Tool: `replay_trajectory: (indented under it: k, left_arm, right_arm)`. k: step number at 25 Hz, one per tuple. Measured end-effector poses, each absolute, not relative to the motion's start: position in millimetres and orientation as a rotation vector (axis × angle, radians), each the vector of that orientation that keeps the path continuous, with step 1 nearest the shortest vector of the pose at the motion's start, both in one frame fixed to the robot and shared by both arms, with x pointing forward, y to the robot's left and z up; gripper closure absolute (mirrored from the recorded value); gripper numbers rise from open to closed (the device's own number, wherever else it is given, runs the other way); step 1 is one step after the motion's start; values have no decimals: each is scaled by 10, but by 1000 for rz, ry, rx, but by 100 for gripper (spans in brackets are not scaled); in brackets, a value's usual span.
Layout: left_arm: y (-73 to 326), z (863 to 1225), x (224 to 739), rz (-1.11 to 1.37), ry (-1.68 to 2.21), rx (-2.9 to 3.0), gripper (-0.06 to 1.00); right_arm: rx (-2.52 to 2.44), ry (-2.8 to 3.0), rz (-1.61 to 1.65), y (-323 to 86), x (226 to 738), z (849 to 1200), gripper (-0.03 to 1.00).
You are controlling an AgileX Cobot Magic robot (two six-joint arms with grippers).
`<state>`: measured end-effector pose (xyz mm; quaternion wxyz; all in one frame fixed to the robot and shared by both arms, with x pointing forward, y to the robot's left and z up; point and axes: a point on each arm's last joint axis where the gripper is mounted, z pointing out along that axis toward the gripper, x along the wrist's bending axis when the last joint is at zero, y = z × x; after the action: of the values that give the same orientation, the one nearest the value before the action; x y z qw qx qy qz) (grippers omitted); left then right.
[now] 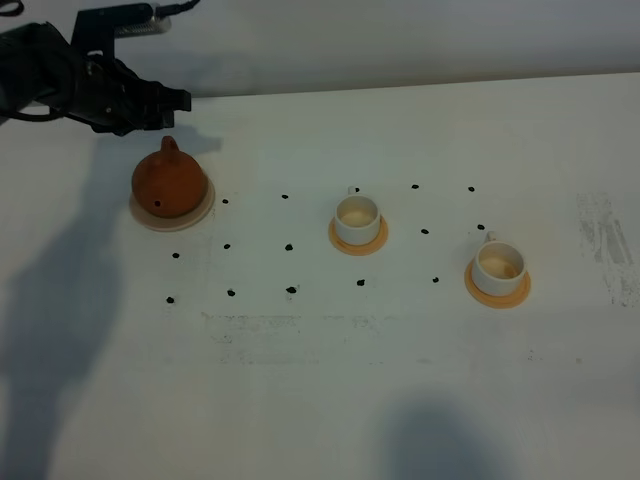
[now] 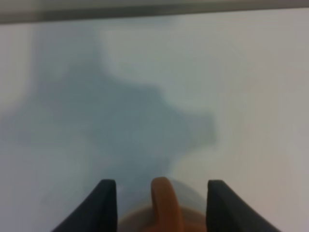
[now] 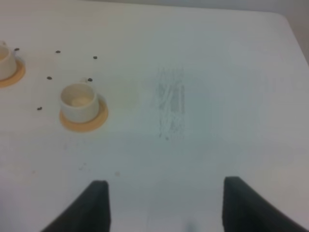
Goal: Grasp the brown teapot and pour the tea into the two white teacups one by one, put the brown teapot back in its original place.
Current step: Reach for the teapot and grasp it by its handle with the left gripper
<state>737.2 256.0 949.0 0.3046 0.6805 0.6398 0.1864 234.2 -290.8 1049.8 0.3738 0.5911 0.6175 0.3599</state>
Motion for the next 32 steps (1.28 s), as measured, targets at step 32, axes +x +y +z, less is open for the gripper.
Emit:
replay_trajectory:
  k: [32]
  left_arm:
    - [2541, 9213, 7498, 431, 1747, 1797, 52]
  right_arm:
    - [1514, 1582, 921, -2908, 2341, 10497, 45]
